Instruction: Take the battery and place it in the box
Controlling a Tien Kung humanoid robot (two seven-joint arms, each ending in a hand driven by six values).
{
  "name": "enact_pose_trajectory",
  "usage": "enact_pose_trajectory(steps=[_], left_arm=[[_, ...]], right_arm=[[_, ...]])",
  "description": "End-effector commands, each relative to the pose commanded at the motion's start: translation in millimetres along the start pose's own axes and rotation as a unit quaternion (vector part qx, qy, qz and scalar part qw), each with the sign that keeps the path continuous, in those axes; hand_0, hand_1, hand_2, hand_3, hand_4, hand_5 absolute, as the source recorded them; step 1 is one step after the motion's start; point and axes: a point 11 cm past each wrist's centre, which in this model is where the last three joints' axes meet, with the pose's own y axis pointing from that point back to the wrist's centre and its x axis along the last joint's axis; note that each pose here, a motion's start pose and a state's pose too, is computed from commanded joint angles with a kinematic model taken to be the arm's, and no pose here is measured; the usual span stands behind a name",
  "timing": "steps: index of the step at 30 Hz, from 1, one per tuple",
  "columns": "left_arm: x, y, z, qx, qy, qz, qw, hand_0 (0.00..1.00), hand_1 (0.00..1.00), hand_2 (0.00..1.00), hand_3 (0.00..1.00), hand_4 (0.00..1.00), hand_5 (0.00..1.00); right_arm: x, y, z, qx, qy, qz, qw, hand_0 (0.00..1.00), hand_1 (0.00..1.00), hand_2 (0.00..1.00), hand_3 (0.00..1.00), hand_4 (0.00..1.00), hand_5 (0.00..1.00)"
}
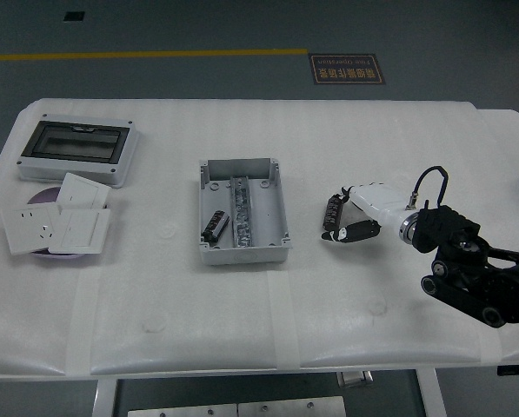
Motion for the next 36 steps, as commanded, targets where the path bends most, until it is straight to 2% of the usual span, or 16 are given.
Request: enact_pose_trajectory(steps=[7, 8, 13, 14, 19, 20, 25, 26, 31, 32, 36], left_arm=[[0.1, 0.0, 0.9, -0.002, -0.001, 0.001, 1.000, 0.729, 0.681, 0.476, 0.502, 0.381, 0.002], [0.1, 0.1, 1.0, -0.002, -0.001, 0.001, 1.000, 0.729, 0.681, 0.476, 0.502, 0.382, 0.002], [0.1, -0.1, 0.5, -0.001, -0.002, 0.002, 1.000, 0.729, 0.681, 0.476, 0.502, 0.382, 0.002], [0.0, -0.1, 0.4, -0.001, -0.002, 0.001, 1.000, 0.729, 0.683, 0.477, 0.502, 0.389, 0.002], [0.0, -0.1, 0.3, -0.001, -0.002, 0.002, 1.000, 0.729, 0.683, 0.477, 0.502, 0.389, 0.002], [0.0, -0.1, 0.3, -0.001, -0.002, 0.002, 1.000, 0.728, 0.683, 0.476, 0.502, 0.394, 0.002], [-0.2, -0.2, 0.1, 0.000, -0.003, 0.002, 1.000, 0.728, 0.683, 0.476, 0.502, 0.394, 0.002], [-0.2, -0.2, 0.1, 0.000, -0.004, 0.002, 1.000, 0.728, 0.682, 0.477, 0.502, 0.394, 0.002], [-0.8, -0.5, -0.4, 0.001, -0.006, 0.001, 1.000, 0.728, 0.682, 0.477, 0.502, 0.394, 0.002], [-0.9, -0.6, -0.5, 0.002, -0.006, 0.001, 1.000, 0.728, 0.683, 0.476, 0.502, 0.394, 0.002], [-1.3, -0.7, -0.7, 0.002, -0.007, 0.001, 1.000, 0.728, 0.683, 0.476, 0.502, 0.394, 0.002]], right_arm=[[-1.7, 0.3, -1.4, 0.002, 0.000, 0.003, 1.000, 0.815, 0.705, 0.688, 0.782, 0.898, 0.616], [-2.3, 0.3, -1.6, 0.002, 0.001, 0.002, 1.000, 0.803, 0.693, 0.666, 0.744, 0.817, 0.560], [-4.1, 0.5, -2.0, 0.003, 0.003, 0.002, 1.000, 0.803, 0.693, 0.666, 0.744, 0.817, 0.560], [-4.4, 0.6, -2.0, 0.003, 0.004, 0.001, 1.000, 0.784, 0.677, 0.651, 0.668, 0.695, 0.484], [-5.4, 0.9, -1.4, 0.002, 0.008, 0.001, 1.000, 0.784, 0.677, 0.651, 0.668, 0.695, 0.484], [-5.3, 0.9, -1.2, 0.002, 0.008, 0.001, 1.000, 0.754, 0.661, 0.628, 0.656, 0.465, 0.324], [-2.4, 1.9, -2.2, 0.003, 0.009, 0.005, 1.000, 0.754, 0.661, 0.628, 0.656, 0.465, 0.324], [-1.1, 2.2, -2.7, 0.004, 0.008, 0.007, 1.000, 0.739, 0.650, 0.623, 0.658, 0.398, 0.297], [21.9, 5.3, -13.1, 0.020, -0.004, 0.038, 0.999, 0.739, 0.650, 0.623, 0.658, 0.398, 0.297], [27.6, 5.9, -15.9, 0.023, -0.006, 0.046, 0.999, 0.732, 0.645, 0.623, 0.663, 0.293, 0.269], [54.7, 9.4, -27.6, 0.039, -0.025, 0.085, 0.995, 0.732, 0.645, 0.623, 0.663, 0.293, 0.269]])
